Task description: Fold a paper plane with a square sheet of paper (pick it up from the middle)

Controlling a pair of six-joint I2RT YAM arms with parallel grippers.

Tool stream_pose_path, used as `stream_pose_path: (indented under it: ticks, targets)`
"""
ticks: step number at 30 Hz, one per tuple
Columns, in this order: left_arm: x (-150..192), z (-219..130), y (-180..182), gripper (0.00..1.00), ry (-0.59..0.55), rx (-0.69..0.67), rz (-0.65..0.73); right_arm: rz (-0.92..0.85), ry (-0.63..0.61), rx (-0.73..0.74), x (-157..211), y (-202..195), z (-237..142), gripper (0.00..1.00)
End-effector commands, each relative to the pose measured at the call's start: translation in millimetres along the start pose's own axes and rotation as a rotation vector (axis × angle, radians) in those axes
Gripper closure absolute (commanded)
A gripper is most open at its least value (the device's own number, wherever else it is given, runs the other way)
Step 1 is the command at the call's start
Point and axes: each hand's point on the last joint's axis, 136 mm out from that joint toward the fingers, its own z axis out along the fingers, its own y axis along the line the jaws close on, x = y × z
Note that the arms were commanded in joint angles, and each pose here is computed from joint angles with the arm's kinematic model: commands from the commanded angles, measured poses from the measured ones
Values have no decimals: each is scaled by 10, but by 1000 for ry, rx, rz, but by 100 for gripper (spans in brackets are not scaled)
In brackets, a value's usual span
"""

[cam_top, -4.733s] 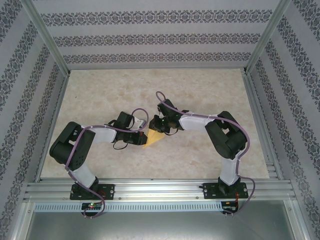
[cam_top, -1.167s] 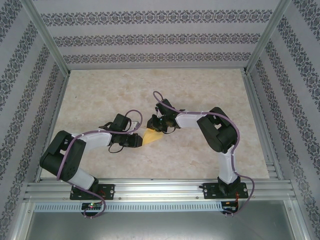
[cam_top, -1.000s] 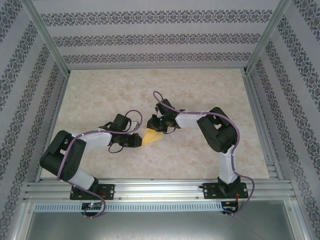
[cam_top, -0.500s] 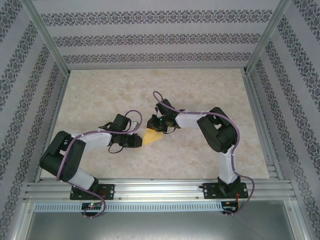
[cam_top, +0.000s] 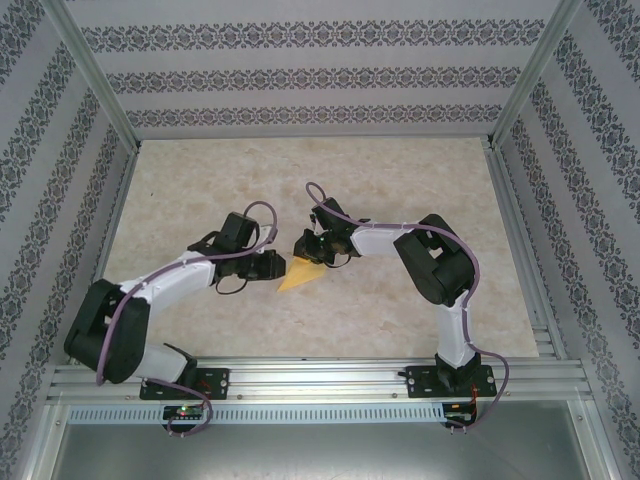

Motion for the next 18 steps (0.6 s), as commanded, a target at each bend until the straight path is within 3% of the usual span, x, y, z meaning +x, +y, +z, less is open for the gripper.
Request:
stream_pose_path:
  ticks: [1,9,18]
  targets:
    - [-102,152,-172,86,27,122,-17,40,77,200,315,-625,193,83]
    - [-36,438,-19,85,88,127,-68,41,81,206,329,-642,193,83]
    - [315,473,431,86,155,-50,-71,46,90,219,361,-696,203,82]
